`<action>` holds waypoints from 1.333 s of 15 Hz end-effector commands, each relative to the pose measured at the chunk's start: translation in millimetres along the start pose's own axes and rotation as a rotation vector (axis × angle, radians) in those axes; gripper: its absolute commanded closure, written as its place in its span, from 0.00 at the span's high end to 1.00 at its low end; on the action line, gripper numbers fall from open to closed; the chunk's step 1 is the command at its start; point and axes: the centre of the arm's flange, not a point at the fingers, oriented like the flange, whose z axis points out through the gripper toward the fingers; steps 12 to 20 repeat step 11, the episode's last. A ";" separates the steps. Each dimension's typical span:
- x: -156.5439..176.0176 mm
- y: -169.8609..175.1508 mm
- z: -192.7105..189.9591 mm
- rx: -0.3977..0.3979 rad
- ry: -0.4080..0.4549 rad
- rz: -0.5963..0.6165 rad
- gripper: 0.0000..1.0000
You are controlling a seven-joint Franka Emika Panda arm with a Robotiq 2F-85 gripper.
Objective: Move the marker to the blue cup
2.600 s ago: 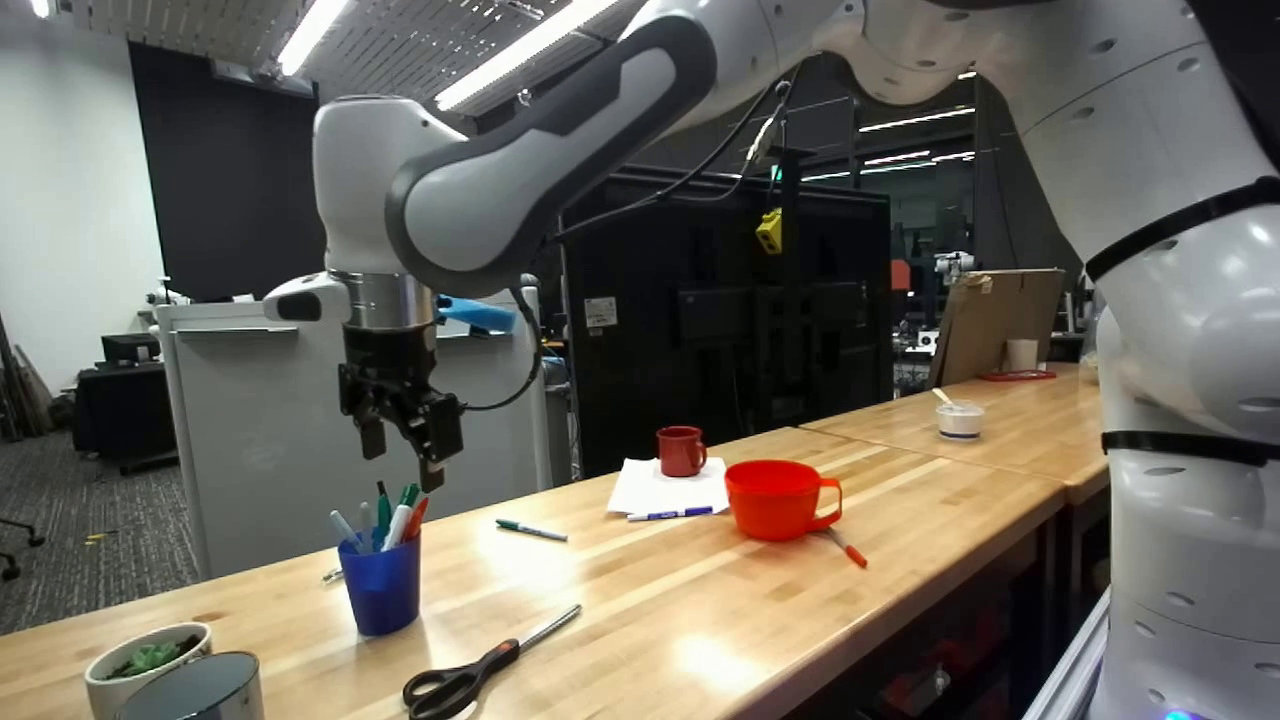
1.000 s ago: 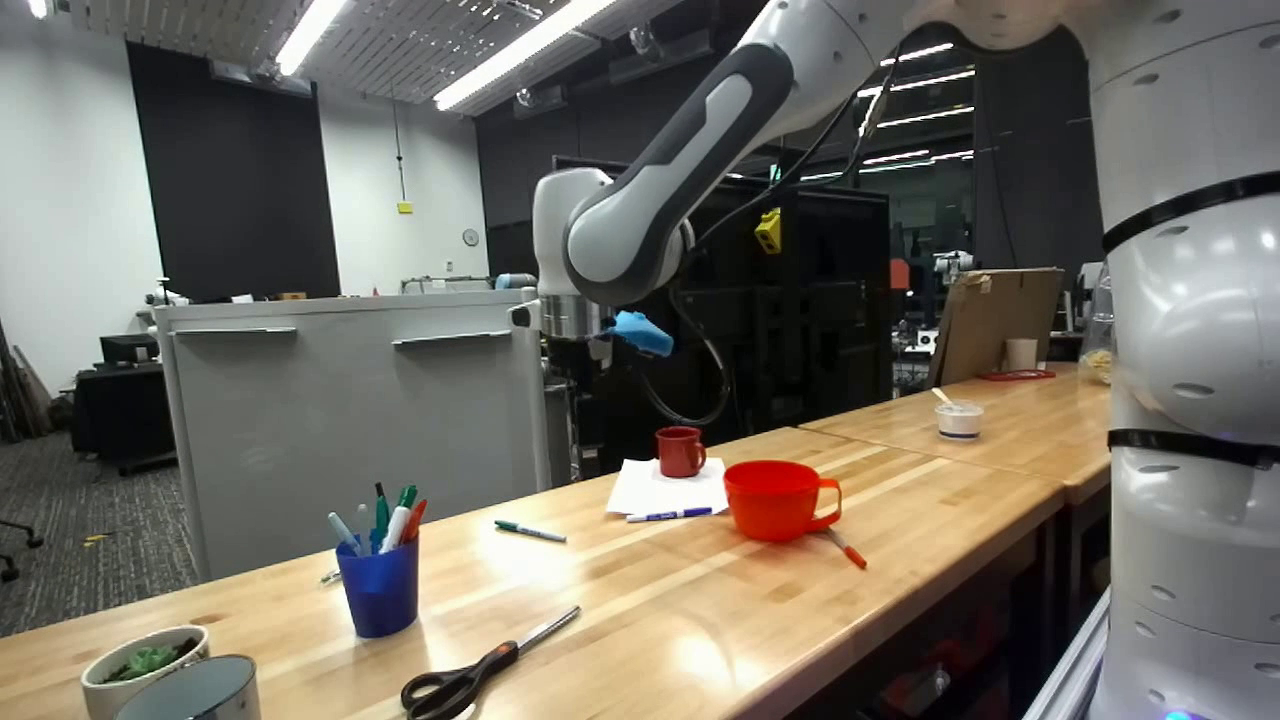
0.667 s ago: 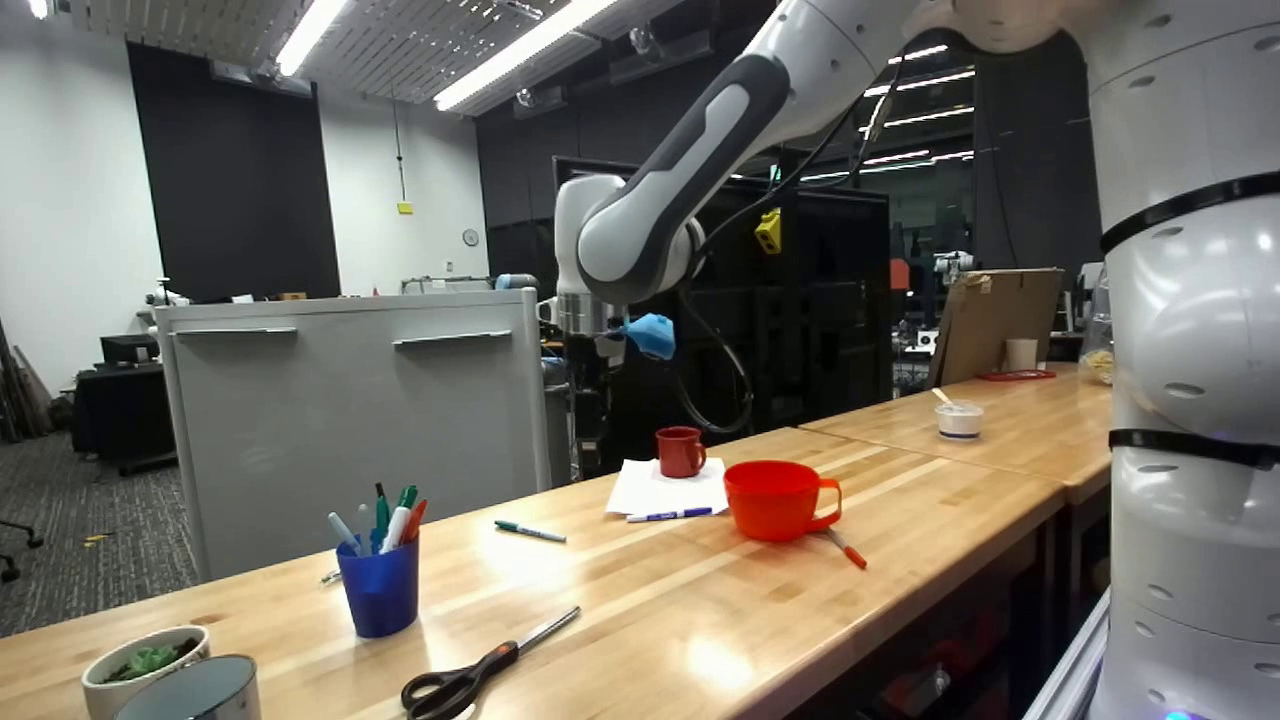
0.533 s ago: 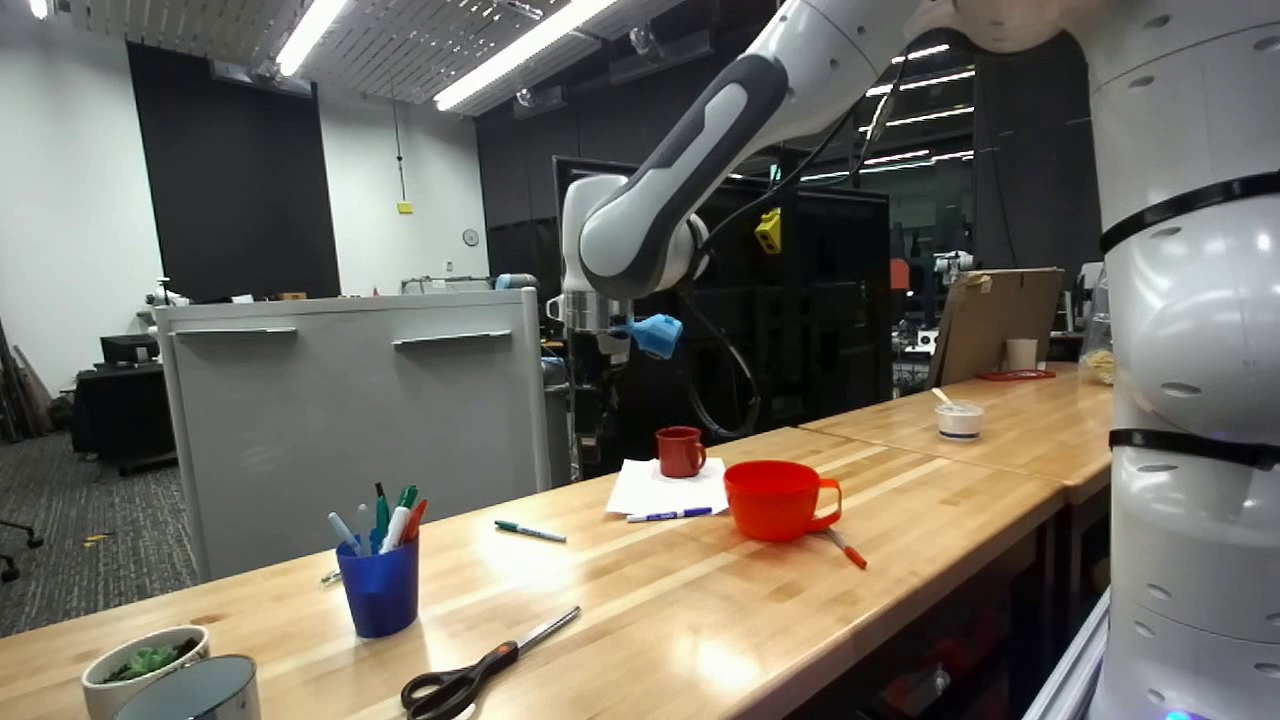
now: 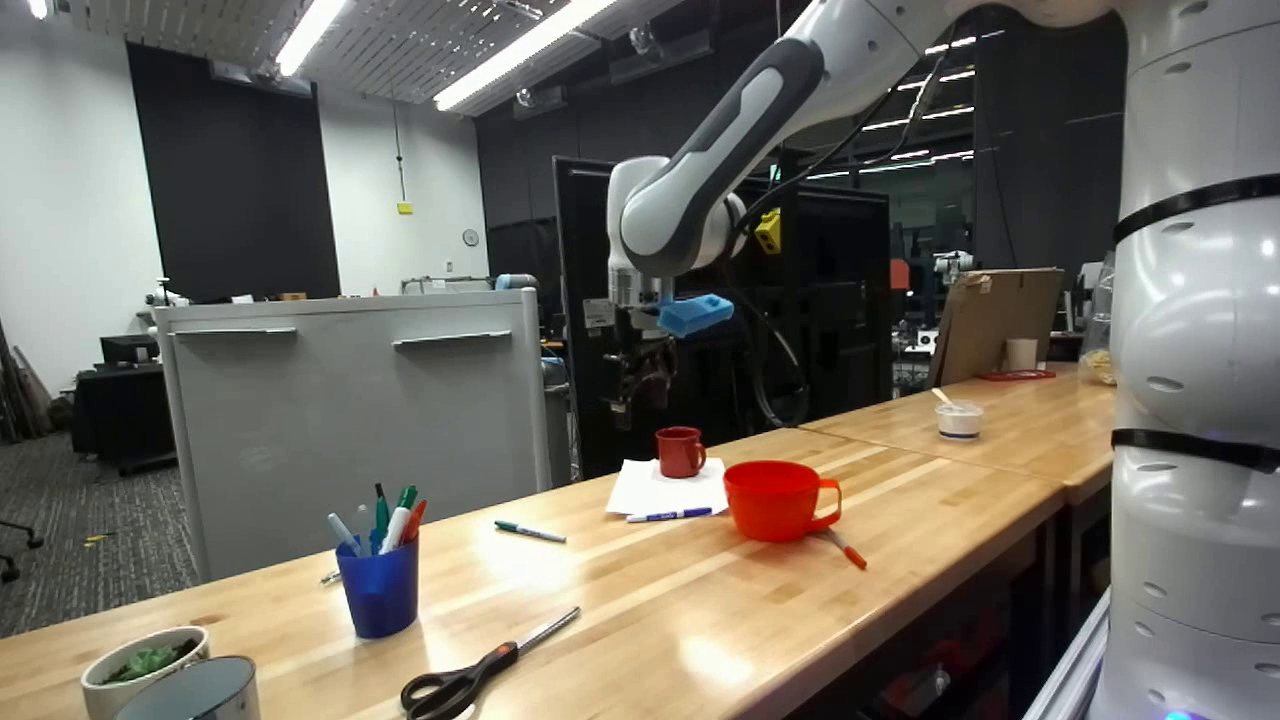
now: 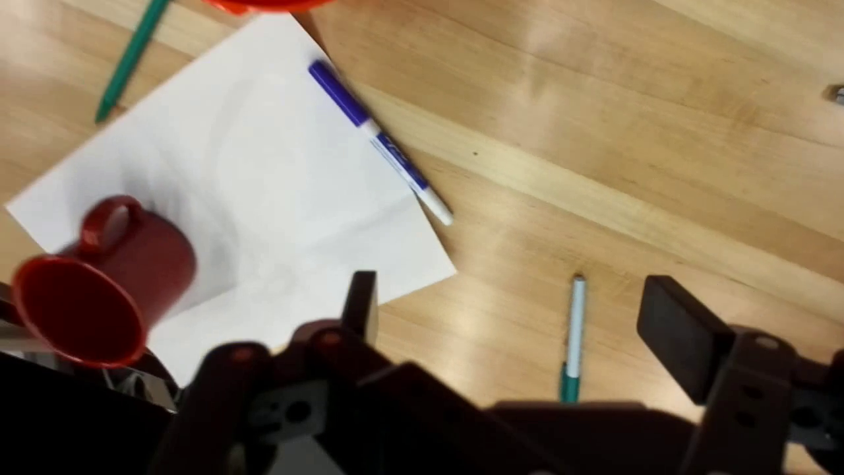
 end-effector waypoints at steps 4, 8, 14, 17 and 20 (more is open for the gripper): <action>-20.2 36.5 -6.5 -0.079 -0.033 0.132 1.00; -24.1 42.0 -5.1 -0.083 -0.039 0.149 1.00; -23.9 40.6 -5.2 -0.083 -0.038 0.148 1.00; -23.9 40.6 -5.2 -0.083 -0.038 0.148 1.00; -23.9 40.6 -5.2 -0.083 -0.038 0.148 1.00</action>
